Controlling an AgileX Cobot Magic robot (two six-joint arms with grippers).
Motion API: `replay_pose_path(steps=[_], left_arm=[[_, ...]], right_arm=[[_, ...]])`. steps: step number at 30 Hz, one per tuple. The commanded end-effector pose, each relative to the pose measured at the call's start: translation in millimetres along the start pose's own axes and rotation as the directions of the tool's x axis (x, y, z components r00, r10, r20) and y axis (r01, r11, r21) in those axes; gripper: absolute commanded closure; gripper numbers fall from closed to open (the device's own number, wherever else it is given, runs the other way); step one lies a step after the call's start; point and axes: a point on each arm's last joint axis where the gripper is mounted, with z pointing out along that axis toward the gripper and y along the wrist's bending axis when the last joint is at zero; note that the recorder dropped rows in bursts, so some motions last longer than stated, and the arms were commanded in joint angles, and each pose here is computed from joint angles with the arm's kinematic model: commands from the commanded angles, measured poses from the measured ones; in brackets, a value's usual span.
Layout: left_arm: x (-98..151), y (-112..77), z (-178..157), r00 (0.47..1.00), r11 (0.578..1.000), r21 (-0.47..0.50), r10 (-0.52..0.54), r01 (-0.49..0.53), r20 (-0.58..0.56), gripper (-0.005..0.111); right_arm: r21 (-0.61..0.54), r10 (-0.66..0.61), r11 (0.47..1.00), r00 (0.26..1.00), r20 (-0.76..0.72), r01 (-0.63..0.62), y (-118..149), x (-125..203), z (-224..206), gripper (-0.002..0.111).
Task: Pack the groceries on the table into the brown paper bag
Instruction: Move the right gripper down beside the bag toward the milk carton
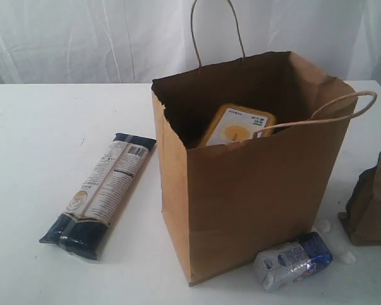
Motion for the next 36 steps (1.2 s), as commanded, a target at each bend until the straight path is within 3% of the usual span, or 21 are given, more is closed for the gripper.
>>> replay_pose_path(steps=[1,6,11,16,18,30,36], left_arm=[[0.8,-0.2,0.1,1.000,1.000,0.001,-0.006,0.006,0.001,0.107],[0.8,-0.2,0.1,1.000,1.000,0.001,-0.006,0.006,0.001,0.107],[0.8,-0.2,0.1,1.000,1.000,0.001,-0.006,0.006,0.001,0.107],[1.0,-0.2,0.1,1.000,1.000,0.001,-0.006,0.006,-0.002,0.107],[1.0,-0.2,0.1,1.000,1.000,0.001,-0.006,0.006,-0.002,0.107],[1.0,-0.2,0.1,1.000,1.000,0.001,-0.006,0.006,-0.002,0.107],[1.0,-0.2,0.1,1.000,1.000,0.001,-0.006,0.006,-0.002,0.107]], right_arm=[[-0.027,0.036,0.999,0.984,-0.173,-0.041,6.8,26.2,-20.6,0.053],[-0.084,0.047,0.993,0.931,-0.362,-0.083,17.1,51.6,-38.8,0.053],[-0.206,-0.032,0.975,0.857,-0.515,-0.087,29.0,72.8,-47.0,0.053],[-0.461,-0.076,0.872,0.884,-0.461,-0.165,55.0,79.9,-44.9,0.053],[-0.510,-0.061,0.834,0.884,-0.463,-0.210,61.5,85.3,-39.2,0.057],[-0.612,-0.200,0.741,0.780,-0.594,-0.276,83.9,142.0,-7.4,0.090],[-0.668,-0.276,0.705,0.775,-0.568,-0.238,101.9,161.8,1.4,0.094]])
